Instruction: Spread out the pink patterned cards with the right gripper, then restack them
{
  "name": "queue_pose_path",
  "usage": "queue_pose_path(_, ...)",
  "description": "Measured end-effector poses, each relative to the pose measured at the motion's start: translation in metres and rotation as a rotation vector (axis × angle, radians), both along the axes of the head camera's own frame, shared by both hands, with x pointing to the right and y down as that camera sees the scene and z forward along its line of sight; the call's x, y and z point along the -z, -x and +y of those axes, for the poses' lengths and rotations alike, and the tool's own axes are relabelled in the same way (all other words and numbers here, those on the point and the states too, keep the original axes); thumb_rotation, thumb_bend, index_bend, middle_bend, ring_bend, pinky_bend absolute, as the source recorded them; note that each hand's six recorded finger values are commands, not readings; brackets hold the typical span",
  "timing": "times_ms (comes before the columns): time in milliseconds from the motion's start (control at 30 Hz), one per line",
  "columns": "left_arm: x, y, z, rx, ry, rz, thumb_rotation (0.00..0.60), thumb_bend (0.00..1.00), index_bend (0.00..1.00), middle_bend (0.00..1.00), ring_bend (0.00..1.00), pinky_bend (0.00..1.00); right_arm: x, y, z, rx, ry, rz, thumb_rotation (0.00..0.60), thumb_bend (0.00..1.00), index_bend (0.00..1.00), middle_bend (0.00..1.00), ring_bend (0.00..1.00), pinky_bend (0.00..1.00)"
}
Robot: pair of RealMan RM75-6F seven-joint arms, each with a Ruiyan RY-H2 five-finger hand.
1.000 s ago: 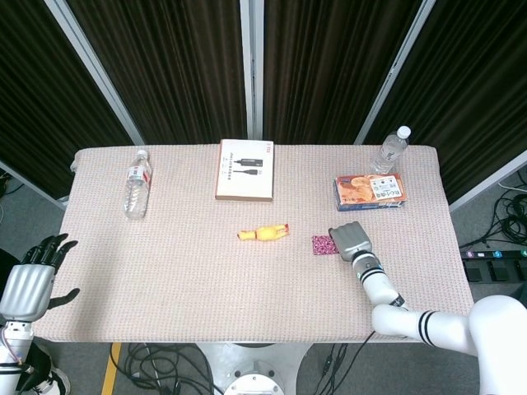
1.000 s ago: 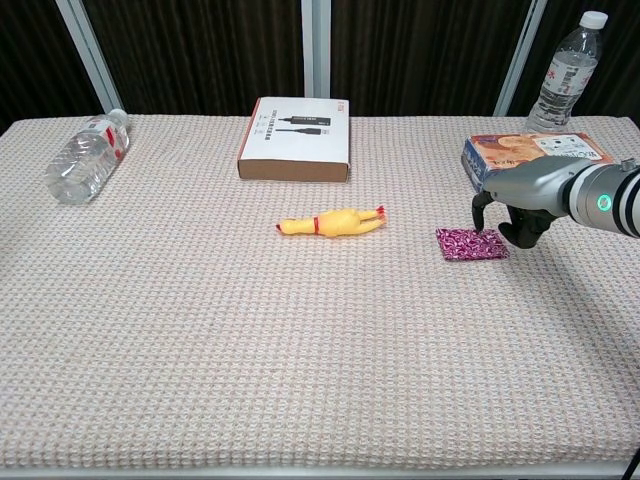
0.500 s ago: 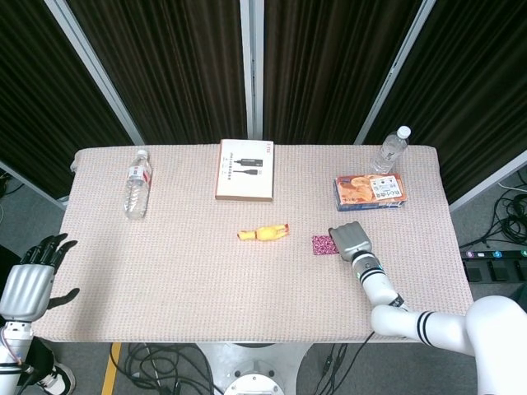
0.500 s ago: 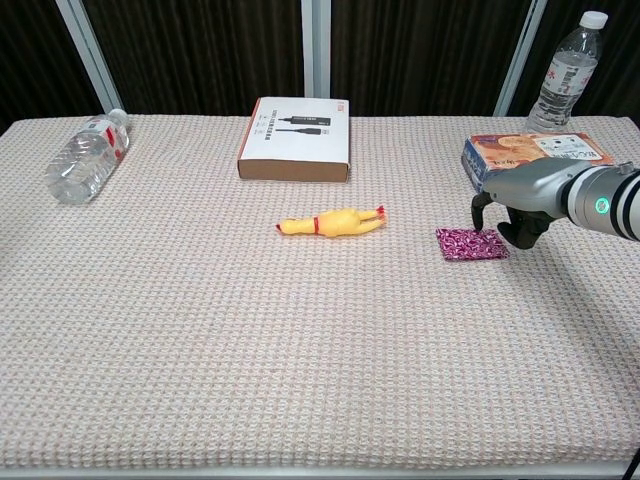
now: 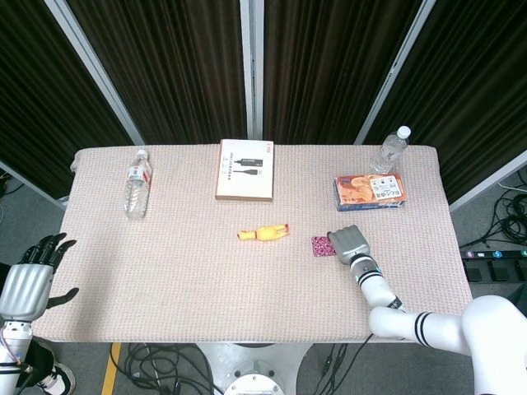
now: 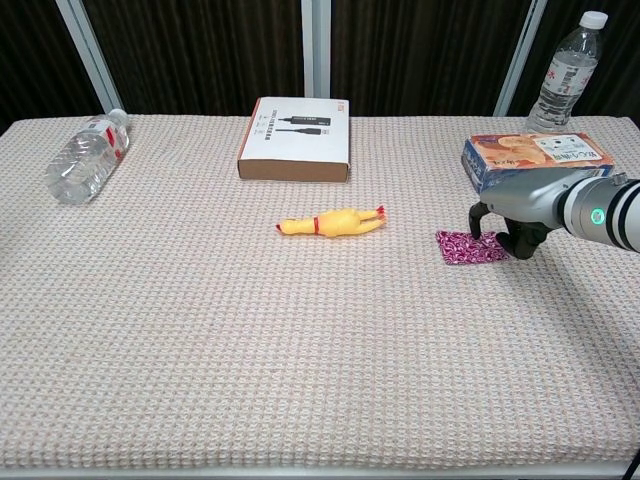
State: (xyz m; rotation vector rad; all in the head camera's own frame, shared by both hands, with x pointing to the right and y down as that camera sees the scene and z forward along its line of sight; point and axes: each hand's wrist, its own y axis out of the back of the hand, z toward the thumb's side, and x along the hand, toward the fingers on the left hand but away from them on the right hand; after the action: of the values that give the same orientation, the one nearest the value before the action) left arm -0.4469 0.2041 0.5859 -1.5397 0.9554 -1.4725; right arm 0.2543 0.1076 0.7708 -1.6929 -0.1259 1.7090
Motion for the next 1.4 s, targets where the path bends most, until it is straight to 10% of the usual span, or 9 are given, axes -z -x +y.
queue_pose_path(1400,0.002,-0.002,0.000,-0.002,0.000,0.010,0.600,0.00,0.23,0.22,0.13,0.24,0.027,-0.001,0.034,0.057,0.038,0.028,0.600,0.61,0.33,1.00,0.84,0.80)
